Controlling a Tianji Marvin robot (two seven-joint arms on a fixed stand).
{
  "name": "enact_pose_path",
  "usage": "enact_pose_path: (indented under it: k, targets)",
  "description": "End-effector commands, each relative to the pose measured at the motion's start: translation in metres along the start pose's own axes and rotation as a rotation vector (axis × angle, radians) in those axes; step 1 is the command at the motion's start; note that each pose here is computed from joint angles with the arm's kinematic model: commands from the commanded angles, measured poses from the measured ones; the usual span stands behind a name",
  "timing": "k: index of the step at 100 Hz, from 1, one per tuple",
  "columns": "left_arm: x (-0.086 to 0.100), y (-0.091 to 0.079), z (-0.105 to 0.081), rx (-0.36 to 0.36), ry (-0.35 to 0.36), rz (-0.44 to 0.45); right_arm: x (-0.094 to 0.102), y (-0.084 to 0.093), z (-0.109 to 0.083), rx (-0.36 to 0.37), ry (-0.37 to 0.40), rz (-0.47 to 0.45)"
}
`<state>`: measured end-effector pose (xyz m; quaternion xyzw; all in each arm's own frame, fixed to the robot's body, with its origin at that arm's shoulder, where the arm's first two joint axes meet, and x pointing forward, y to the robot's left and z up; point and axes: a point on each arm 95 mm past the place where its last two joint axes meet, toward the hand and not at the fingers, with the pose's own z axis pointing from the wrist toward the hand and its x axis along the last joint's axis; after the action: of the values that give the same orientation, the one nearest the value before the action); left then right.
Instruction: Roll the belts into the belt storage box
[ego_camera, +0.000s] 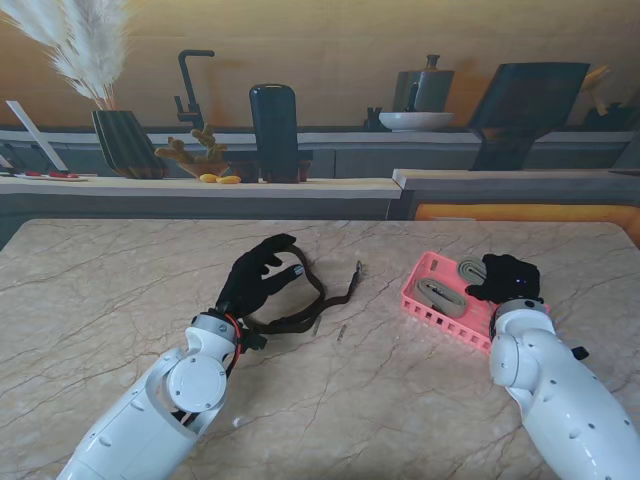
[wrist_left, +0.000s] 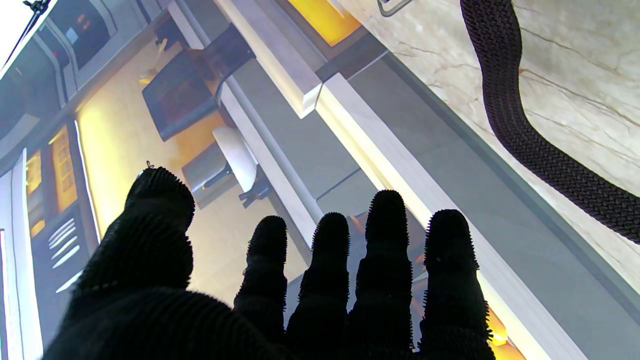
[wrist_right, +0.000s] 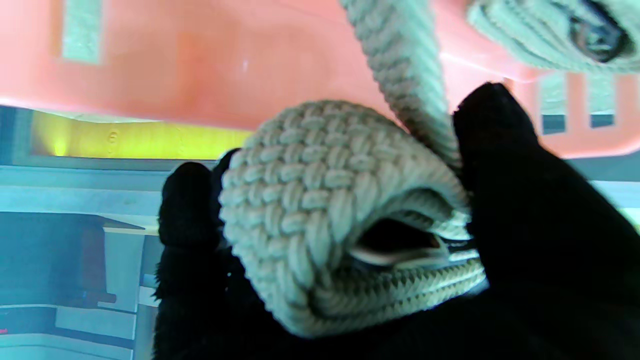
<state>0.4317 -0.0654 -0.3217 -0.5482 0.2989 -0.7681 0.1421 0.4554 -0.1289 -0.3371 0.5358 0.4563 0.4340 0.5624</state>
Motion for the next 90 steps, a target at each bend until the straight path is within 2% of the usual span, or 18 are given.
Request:
enact_pose_path:
  k: [1,20,50,64,90]
  targets:
    - [0.000,0.001,-0.001,-0.001,-0.001,-0.004,0.001,-0.005,0.000,0.006,-0.012,-0.009]
    - [0.000,0.000,-0.001,0.000,-0.001,-0.003,0.001,-0.021,-0.006,0.030,-0.063,-0.024]
    - [0.000,-0.001,-0.002,0.005,0.003,-0.001,0.001,-0.042,-0.017,0.076,-0.084,-0.088]
    - [0.000,-0.001,-0.002,0.006,0.002,-0.002,0.000,-0.046,-0.021,0.076,-0.086,-0.122]
    - [0.000,-0.001,-0.002,0.010,0.004,-0.001,0.002,-0.045,-0.022,0.089,-0.120,-0.126]
